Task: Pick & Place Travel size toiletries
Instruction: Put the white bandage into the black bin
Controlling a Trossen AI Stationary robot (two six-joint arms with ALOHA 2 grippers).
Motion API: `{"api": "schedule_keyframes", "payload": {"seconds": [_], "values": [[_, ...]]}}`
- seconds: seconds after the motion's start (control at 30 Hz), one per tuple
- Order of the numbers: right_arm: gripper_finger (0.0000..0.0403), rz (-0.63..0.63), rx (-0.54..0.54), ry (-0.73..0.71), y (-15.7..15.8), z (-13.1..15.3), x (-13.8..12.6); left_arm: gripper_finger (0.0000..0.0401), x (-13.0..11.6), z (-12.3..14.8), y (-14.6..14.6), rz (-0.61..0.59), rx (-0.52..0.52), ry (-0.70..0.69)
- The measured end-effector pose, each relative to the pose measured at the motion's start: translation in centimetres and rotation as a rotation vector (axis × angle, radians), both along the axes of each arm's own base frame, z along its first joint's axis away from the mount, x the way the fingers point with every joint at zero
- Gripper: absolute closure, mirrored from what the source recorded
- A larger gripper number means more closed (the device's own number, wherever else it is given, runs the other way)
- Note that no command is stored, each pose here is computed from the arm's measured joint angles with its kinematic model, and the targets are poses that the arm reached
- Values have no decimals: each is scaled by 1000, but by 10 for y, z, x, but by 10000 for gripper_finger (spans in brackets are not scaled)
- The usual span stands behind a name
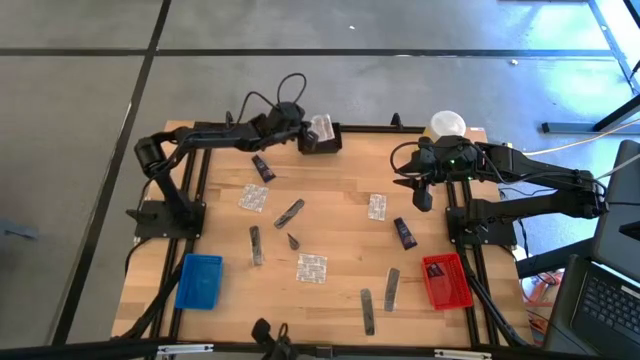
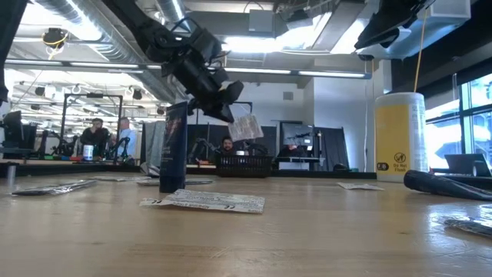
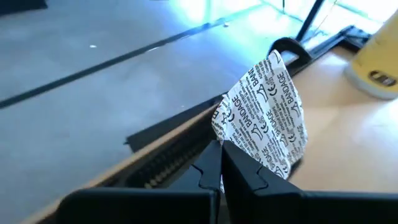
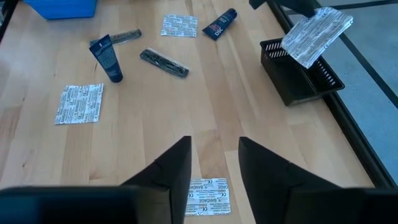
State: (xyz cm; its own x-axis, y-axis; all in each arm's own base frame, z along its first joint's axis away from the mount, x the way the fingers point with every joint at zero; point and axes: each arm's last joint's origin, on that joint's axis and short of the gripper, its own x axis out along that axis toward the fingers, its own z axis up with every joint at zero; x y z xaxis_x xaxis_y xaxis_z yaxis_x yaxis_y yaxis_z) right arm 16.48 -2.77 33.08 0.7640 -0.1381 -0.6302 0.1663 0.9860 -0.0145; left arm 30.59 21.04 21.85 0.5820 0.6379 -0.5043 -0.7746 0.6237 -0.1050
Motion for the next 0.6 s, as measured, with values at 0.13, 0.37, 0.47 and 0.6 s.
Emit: {"api": "schedule_keyframes", "payload": {"seconds": [0.13,0.37,0.47,0.6], "values": [[258,0,0,0,0,0,0,399,-2,2,5,22,30,18],[248,0,0,0,0,0,0,399,4,-23,10,17,24,93],[244,0,0,0,0,0,0,399,5,-29,12,36,25,114],[239,0,0,0,0,0,0,399,5,-30,12,48,30,119]]}}
